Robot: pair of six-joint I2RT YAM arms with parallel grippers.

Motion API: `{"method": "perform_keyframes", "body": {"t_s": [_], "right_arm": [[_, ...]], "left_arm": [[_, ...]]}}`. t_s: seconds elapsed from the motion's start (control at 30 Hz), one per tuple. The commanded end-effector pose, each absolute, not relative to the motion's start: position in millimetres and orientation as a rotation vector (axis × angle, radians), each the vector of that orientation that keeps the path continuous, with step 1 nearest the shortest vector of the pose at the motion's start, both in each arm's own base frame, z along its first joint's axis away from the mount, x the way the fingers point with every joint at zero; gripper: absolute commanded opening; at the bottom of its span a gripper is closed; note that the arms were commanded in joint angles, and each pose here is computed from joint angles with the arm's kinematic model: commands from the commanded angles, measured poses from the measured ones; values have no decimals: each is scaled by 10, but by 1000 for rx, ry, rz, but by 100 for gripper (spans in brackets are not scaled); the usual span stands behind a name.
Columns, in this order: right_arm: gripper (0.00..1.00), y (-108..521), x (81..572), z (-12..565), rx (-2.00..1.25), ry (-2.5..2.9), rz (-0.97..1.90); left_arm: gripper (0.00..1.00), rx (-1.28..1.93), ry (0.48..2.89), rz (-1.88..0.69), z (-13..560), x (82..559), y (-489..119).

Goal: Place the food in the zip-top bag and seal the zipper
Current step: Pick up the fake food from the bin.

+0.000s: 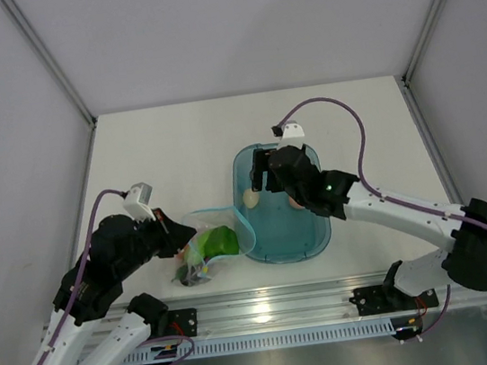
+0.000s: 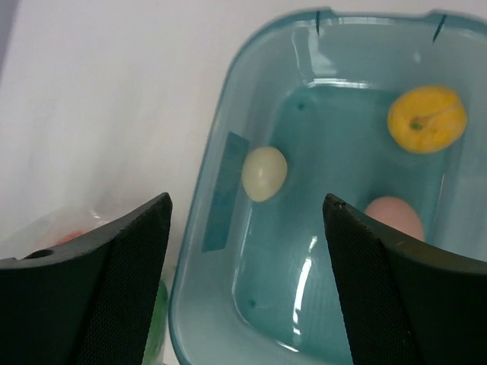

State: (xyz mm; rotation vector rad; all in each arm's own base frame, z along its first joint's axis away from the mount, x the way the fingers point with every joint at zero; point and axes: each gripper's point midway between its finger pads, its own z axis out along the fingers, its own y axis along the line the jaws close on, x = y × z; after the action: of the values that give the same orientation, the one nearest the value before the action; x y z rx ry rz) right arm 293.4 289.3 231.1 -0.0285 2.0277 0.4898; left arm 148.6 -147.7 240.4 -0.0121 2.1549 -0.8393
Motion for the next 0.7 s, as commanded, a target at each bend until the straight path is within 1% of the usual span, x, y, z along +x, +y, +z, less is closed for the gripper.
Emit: {"method": "perform_keyframes", "body": {"t_s": [0.0, 0.13, 0.2, 0.33, 0.5, 0.67], "right_arm": [[80, 2943, 3069, 1958, 59, 2145, 474], [76, 3047, 3169, 1493, 63, 2273, 428], [73, 3101, 3207, 1230, 57, 2330, 406], [69, 3211, 3243, 924, 48, 2384, 406], [66, 3321, 3278, 747, 33, 2404, 436], [65, 3384, 3302, 628, 30, 2396, 479]], "left_arm": [[1, 2, 2071, -877, 2639, 1532, -1514], [1, 0, 2079, -881, 2607, 1549, -1537], [0, -1, 2079, -880, 2601, 1555, -1537], [1, -2, 2084, -874, 2563, 1558, -1532], [0, -1, 2079, -867, 2567, 1560, -1518], [1, 6, 2078, -870, 2571, 1559, -1527]]}}
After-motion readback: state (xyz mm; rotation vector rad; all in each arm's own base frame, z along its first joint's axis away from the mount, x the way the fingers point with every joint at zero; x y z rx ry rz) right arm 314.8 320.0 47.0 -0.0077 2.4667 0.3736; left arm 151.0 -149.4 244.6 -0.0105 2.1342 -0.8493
